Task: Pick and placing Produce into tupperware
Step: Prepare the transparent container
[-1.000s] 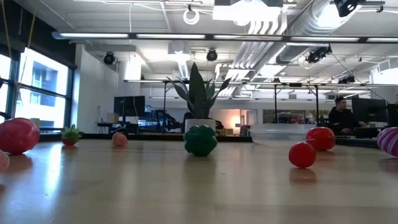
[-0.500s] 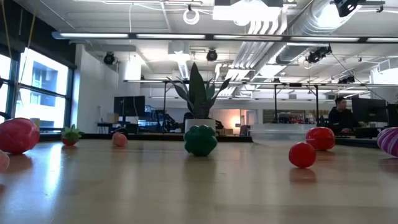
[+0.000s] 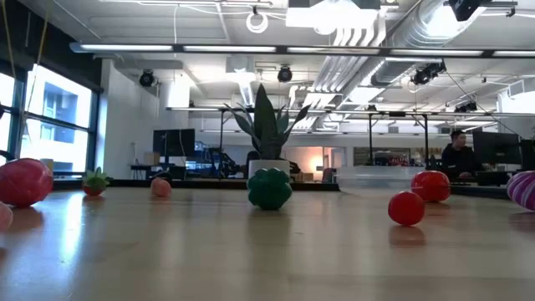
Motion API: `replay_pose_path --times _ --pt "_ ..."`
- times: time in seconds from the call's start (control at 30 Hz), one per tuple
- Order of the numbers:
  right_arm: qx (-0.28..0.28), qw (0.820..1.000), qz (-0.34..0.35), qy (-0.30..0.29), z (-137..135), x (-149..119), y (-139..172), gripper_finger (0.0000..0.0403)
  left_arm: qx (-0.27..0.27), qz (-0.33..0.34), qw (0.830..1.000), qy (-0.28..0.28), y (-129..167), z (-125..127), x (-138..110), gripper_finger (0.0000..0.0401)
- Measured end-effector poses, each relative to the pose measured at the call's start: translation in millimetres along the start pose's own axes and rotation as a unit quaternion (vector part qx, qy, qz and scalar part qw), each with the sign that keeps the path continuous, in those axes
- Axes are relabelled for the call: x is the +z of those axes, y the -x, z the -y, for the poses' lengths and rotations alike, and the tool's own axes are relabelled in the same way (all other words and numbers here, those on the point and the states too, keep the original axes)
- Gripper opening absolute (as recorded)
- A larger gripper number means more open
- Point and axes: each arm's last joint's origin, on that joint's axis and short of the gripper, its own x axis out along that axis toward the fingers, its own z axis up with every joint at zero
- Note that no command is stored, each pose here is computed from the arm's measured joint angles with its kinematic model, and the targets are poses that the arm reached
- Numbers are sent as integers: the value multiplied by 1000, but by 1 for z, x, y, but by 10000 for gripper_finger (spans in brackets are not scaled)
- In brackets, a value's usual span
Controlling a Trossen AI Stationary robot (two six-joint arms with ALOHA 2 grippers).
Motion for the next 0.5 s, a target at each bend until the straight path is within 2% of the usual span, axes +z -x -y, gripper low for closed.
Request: replay_pose_path --times 0.13,0.27,0.37,0.5 --pt "-1 999 36 -2 -1 8 -5 0 5 6 1000 14 0 0 1 1" --pt "-27 996 86 11 -2 20 -16 0 9 16 1000 10 0 0 3 1" --pt "-93 993 72 23 3 24 -31 0 24 35 999 14 0 -1 6 1" --pt "-197 980 1 21 17 36 -56 0 29 13 999 31 -10 -2 1 1"
